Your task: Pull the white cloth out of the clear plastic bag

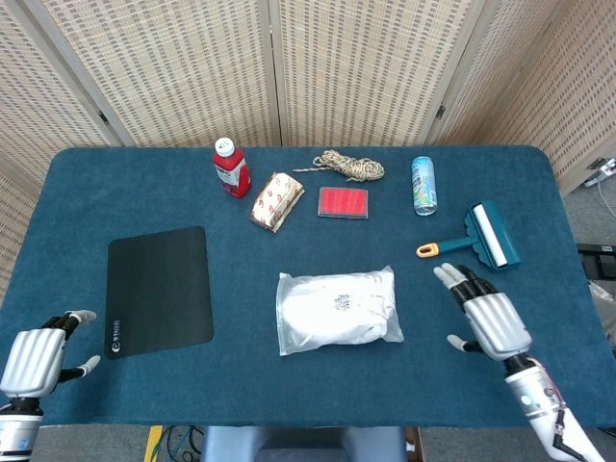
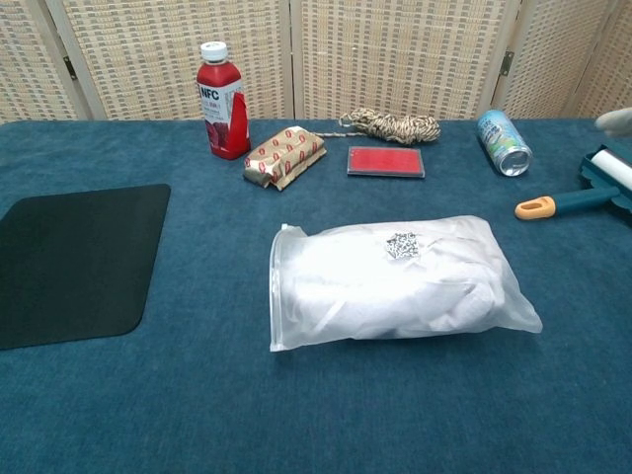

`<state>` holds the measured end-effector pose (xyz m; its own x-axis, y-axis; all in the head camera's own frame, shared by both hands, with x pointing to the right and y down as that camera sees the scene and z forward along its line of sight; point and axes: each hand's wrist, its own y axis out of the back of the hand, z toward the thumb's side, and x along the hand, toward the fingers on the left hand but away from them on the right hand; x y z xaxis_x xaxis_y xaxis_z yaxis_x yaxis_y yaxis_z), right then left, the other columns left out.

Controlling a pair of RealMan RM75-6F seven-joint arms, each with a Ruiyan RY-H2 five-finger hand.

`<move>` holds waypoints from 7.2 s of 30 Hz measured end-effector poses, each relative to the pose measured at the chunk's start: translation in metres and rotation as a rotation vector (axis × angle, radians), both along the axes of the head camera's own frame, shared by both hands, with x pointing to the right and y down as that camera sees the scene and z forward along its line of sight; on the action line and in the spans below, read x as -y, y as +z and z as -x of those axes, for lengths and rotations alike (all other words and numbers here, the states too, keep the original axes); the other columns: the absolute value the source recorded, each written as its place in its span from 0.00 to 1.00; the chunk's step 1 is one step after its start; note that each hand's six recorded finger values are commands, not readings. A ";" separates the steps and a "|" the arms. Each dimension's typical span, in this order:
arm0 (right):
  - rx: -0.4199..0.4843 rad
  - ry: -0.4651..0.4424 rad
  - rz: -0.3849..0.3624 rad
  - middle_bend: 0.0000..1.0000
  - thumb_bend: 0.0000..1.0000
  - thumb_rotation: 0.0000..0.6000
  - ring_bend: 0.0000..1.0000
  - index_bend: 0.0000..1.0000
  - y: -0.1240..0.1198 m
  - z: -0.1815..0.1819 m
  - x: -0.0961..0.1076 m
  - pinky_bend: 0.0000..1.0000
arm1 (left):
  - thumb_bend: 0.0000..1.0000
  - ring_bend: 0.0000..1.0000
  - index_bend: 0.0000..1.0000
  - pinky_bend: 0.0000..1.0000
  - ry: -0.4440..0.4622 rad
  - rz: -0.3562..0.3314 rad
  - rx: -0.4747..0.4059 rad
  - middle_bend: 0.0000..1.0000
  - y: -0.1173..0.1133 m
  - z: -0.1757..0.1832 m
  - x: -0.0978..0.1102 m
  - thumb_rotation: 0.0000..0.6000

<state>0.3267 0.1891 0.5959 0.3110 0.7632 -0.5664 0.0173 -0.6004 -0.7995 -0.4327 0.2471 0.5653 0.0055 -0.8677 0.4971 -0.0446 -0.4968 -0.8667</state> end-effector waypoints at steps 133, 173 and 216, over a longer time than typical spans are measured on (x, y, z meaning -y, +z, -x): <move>0.529 -0.333 -0.606 0.65 0.61 1.00 0.59 0.52 0.009 0.220 0.069 0.66 | 0.08 1.00 0.51 1.00 0.247 0.049 -0.726 1.00 -0.041 -0.245 0.109 1.00; 0.480 -0.325 -0.552 0.61 0.38 1.00 0.58 0.52 0.024 0.199 0.068 0.66 | 0.44 1.00 0.74 1.00 0.187 0.007 -0.618 1.00 -0.028 -0.224 0.111 1.00; 0.138 -0.314 -0.252 0.79 0.00 1.00 0.78 0.30 0.075 0.148 0.059 0.85 | 0.44 1.00 0.74 1.00 0.164 0.094 -0.520 1.00 0.023 -0.210 0.086 1.00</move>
